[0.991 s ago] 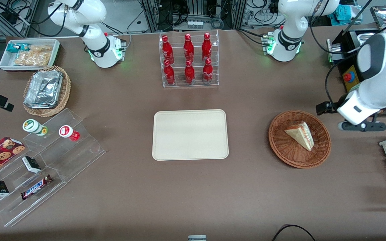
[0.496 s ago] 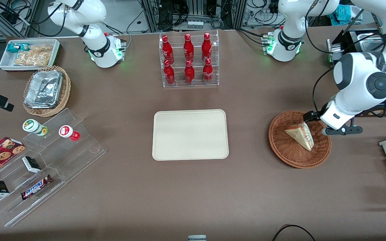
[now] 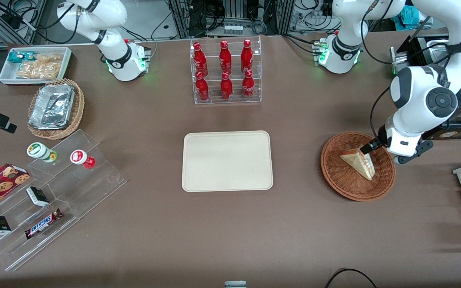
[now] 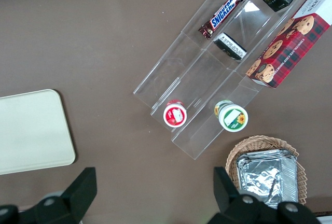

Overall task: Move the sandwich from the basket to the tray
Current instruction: 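Move the left gripper over the wrapped sandwich in the wicker basket, then lower the left gripper and close it on the sandwich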

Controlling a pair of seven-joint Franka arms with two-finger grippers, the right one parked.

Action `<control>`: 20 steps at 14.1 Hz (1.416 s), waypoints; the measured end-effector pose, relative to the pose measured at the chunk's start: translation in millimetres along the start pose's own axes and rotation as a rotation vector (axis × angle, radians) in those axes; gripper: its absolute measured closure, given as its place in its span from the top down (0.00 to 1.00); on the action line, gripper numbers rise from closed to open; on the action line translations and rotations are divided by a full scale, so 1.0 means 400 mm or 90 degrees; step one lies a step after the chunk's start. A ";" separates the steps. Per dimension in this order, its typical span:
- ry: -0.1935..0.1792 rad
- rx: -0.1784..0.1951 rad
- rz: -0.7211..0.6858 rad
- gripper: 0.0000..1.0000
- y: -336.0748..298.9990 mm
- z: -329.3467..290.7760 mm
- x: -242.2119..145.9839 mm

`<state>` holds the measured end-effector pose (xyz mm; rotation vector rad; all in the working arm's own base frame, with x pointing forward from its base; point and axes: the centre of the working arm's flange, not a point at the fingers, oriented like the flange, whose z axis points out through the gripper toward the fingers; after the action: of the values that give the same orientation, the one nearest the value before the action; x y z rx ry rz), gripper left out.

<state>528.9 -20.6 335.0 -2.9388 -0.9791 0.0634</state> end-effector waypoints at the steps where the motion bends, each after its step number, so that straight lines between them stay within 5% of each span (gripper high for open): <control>1: 0.001 -0.001 -0.052 1.00 0.007 0.011 -0.002; 5: 0.012 -0.016 -0.195 1.00 0.032 0.064 -0.012; 9: 0.027 -0.040 -0.215 1.00 0.019 0.154 -0.030; 13: 0.017 -0.051 -0.236 1.00 0.022 0.229 -0.028; 20: 0.005 -0.037 -0.213 0.37 0.036 0.242 -0.043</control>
<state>518.5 -39.7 237.9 -2.7756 -1.4782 0.0116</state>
